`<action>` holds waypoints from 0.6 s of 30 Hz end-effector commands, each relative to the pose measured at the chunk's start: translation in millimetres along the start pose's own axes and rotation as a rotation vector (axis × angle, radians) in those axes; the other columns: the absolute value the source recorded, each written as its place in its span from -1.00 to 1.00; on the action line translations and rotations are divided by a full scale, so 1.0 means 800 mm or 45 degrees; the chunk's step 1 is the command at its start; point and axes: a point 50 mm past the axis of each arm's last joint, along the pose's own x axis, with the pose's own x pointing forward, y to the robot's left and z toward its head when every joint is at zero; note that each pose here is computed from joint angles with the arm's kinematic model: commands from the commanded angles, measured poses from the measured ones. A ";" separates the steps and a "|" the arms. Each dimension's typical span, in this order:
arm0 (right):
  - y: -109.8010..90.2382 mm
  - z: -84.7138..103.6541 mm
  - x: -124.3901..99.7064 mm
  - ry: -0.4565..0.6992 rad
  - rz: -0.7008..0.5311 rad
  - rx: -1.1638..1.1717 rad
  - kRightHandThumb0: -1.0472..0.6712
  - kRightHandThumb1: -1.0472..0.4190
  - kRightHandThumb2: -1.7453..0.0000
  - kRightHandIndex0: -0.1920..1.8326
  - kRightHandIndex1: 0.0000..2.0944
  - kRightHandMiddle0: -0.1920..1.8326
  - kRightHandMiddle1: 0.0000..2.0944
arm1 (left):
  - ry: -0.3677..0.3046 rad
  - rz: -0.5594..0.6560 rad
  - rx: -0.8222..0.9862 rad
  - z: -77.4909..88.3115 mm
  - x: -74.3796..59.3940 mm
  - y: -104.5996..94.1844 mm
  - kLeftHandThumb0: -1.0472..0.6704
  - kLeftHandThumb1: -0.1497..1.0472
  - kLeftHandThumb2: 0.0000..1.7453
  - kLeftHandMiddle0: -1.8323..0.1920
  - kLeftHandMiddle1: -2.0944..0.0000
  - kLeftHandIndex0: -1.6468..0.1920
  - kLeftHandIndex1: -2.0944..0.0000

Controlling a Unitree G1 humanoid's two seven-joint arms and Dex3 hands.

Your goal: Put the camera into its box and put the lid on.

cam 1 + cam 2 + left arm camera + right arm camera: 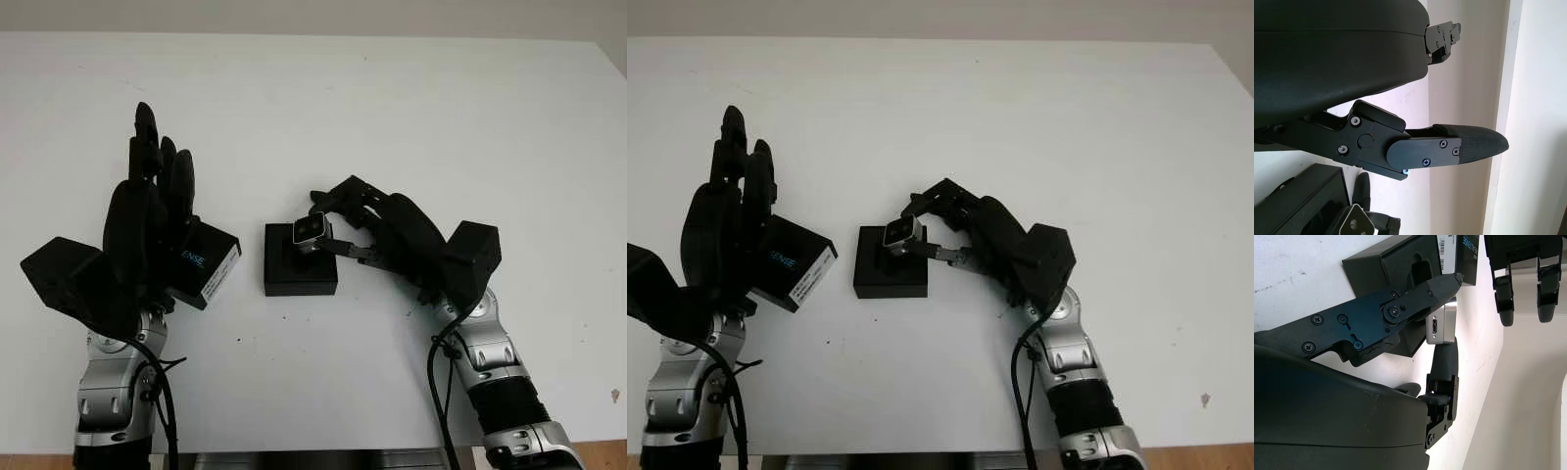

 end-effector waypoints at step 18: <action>0.038 0.000 -0.002 -0.020 0.040 0.182 -0.36 -0.94 0.93 -0.62 -0.70 -0.45 0.50 | -0.022 0.003 0.005 0.002 -0.001 -0.001 -0.70 1.00 -0.48 1.00 1.00 1.00 1.00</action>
